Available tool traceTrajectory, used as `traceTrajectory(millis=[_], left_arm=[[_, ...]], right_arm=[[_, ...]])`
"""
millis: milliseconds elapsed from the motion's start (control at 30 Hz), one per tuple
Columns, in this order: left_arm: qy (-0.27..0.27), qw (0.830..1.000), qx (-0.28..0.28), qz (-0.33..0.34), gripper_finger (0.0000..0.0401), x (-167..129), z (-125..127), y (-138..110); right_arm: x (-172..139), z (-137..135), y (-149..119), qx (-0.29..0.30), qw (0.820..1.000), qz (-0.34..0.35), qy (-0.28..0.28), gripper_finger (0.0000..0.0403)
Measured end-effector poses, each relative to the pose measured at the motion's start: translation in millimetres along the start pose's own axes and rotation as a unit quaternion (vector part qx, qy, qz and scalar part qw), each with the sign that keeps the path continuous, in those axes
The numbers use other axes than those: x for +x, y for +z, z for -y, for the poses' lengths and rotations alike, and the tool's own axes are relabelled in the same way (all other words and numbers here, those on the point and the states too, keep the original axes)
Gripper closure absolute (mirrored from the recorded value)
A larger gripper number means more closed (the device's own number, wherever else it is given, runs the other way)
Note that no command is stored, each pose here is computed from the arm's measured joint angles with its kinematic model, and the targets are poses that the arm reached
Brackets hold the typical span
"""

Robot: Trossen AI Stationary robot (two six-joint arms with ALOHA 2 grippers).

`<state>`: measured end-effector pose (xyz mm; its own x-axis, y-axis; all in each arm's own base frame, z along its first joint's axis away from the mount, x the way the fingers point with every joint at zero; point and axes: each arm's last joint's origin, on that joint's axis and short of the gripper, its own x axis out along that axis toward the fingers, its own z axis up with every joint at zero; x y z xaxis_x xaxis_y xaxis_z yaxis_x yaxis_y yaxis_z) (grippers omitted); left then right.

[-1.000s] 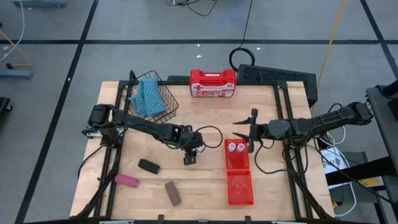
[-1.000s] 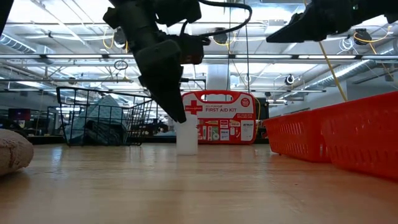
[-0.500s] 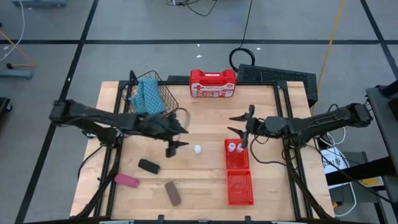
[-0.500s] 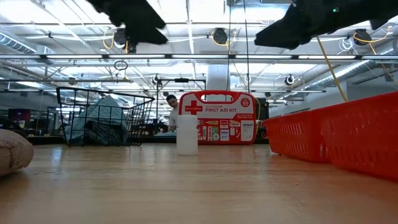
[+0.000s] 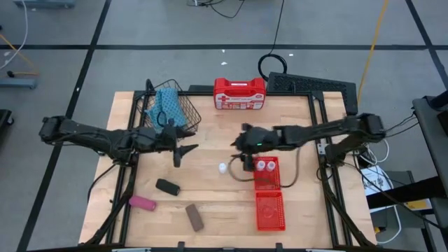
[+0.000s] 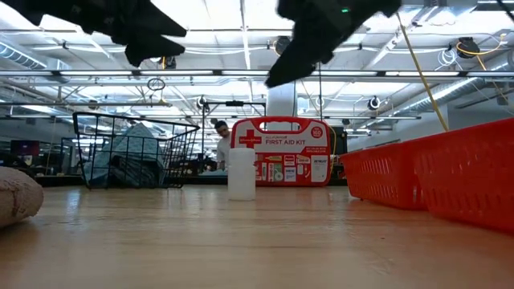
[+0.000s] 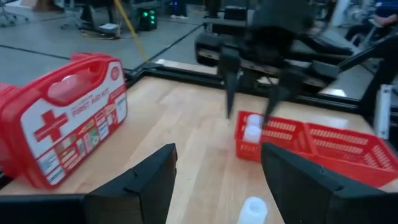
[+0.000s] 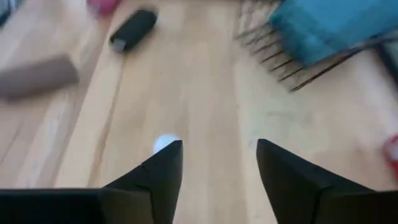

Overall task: Pick & Place Medicine items
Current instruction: Put the white pill bottle into the top red basket

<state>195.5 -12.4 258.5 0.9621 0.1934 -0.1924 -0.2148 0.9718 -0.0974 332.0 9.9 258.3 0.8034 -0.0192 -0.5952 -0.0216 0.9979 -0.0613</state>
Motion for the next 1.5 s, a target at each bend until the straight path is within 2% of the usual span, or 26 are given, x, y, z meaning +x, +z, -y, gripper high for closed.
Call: traceTrajectory(millis=[167, 267, 467, 700, 867, 1033, 1133, 1500], left_arm=[[0.009, 1.000, 0.002, -0.003, 0.0153, 2, -1, -7], [0.011, 1.000, 0.006, -0.016, 0.0151, 5, -1, -11], [0.012, 1.000, 0.007, -0.020, 0.0156, 7, 0, -12], [0.011, 1.000, 0.007, -0.019, 0.0153, 7, 0, -12], [0.012, 1.000, 0.006, -0.019, 0.0147, 7, 0, -12], [0.011, 1.000, 0.006, -0.019, 0.0148, 7, 0, -12], [0.011, 1.000, 0.006, -0.019, 0.0151, 7, 0, -12], [0.012, 1.000, 0.006, -0.019, 0.0137, 7, 0, -12]], right_arm=[[39, -5, 10, -0.025, 0.997, -0.074, 0.020, 0.0147], [59, -9, 4, -0.037, 0.994, -0.098, 0.035, 0.0120], [87, -12, -10, -0.027, 0.992, -0.108, 0.054, 0.0107], [102, -18, -17, -0.006, 0.992, -0.106, 0.065, 0.0117], [109, -26, -19, -0.009, 0.991, -0.098, 0.093, 0.0121], [109, -29, -20, -0.013, 0.992, -0.098, 0.081, 0.0127], [109, -27, -20, -0.016, 0.993, -0.102, 0.057, 0.0142], [109, -27, -23, -0.015, 0.992, -0.114, 0.058, 0.0213]])
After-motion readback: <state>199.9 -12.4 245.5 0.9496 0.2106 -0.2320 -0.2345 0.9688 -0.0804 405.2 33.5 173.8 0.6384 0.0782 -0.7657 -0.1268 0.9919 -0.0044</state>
